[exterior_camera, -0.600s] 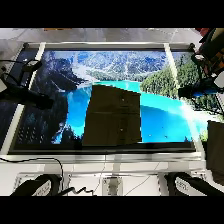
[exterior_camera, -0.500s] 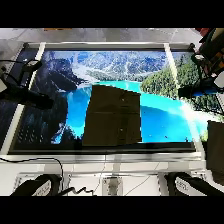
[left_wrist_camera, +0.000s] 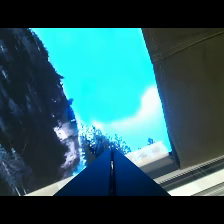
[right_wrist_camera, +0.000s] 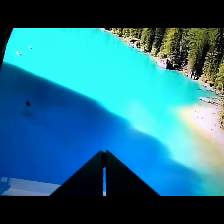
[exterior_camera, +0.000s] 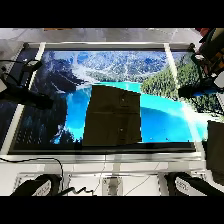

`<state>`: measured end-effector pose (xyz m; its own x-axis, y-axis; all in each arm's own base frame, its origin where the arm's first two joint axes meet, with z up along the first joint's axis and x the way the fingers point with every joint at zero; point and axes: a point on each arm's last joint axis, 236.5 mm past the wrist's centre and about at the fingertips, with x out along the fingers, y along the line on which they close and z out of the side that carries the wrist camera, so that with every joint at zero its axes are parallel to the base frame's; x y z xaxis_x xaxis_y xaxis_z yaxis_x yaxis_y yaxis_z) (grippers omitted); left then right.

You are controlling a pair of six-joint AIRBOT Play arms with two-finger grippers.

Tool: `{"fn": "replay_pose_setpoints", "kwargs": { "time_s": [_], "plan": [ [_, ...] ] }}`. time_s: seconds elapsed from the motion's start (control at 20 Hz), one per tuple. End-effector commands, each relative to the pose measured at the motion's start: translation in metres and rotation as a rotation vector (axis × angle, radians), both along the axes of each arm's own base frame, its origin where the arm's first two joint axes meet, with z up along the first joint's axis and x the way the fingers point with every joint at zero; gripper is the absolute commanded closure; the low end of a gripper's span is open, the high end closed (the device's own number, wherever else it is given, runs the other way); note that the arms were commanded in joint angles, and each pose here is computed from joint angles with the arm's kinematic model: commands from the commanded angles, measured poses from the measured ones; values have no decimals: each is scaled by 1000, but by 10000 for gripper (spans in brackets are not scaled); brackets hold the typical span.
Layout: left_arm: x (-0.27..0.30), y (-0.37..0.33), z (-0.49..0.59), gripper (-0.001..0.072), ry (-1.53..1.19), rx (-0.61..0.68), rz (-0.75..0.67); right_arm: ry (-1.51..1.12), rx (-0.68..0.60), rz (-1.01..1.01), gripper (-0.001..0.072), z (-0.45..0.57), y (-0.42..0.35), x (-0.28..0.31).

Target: Fold the clothes and pants, and hang the long-sleeved shirts on hangers.

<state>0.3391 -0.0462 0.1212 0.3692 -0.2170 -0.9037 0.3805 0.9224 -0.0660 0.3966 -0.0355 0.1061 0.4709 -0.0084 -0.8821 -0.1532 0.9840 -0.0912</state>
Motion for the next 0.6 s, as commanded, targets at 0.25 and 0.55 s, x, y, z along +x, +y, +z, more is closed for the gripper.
{"fn": "replay_pose_setpoints", "kwargs": {
  "time_s": [0.25, 0.55],
  "plan": [
    [0, 0, 0, 700, 1, 0, 0, 0, 0, 1, 662, 0, 0, 0],
    [9, -8, 4, 700, -37, -41, 10, -17, 30, 4, 662, 2, 7, 4]
  ]
}}
